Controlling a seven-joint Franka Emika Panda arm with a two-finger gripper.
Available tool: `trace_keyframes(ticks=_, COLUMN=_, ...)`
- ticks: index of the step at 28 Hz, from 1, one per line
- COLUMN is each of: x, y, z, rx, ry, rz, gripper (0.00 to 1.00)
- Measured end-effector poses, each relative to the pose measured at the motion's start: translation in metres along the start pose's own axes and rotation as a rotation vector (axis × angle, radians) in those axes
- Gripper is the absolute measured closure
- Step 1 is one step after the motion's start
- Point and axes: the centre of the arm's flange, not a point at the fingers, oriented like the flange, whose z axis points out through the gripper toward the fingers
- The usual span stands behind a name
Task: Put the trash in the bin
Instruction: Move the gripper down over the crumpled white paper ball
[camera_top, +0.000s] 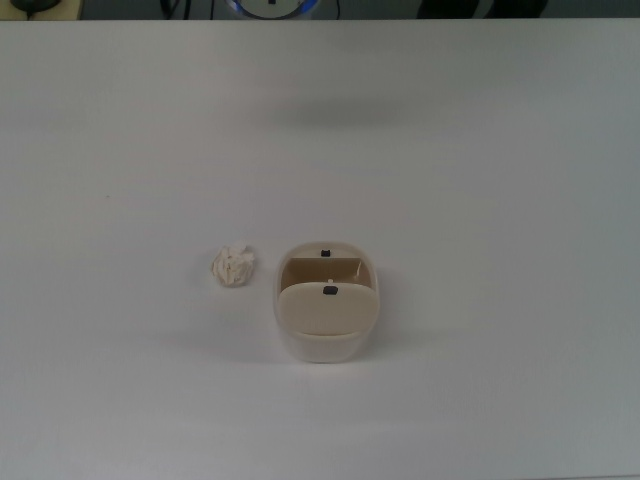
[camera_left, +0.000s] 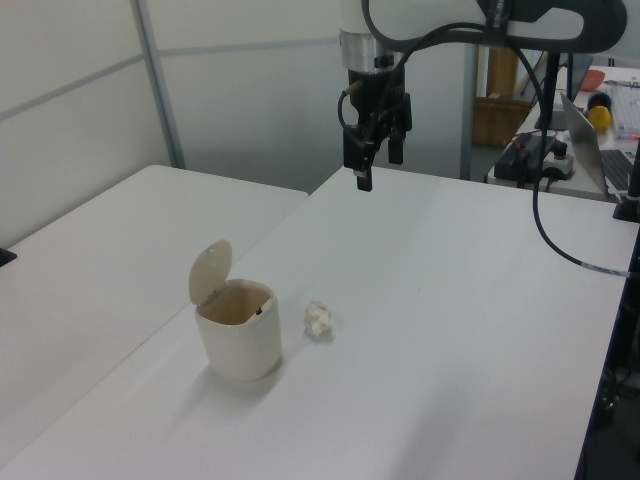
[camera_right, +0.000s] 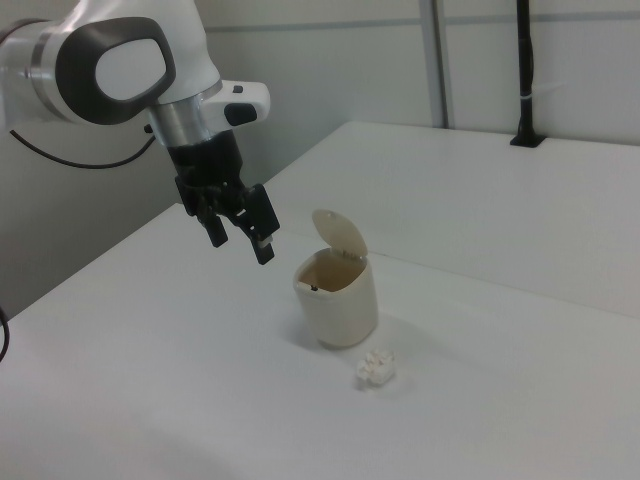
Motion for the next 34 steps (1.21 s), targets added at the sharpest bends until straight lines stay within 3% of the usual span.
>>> trace_keyframes(ticks=9, x=0.004, y=-0.002, z=0.007, rx=-0.002, ry=-0.013, rz=-0.013, gripper=0.00)
trace_keyframes(ticks=15, x=0.021, y=-0.007, z=0.029, rx=0.001, ry=-0.020, rz=-0.034, gripper=0.00)
trace_keyframes(ticks=28, x=0.096, y=-0.019, z=0.154, rx=-0.008, ry=-0.055, rz=-0.038, gripper=0.00)
trace_keyframes(ticks=34, x=0.117, y=-0.002, z=0.202, rx=-0.014, ry=-0.061, rz=-0.013, gripper=0.00)
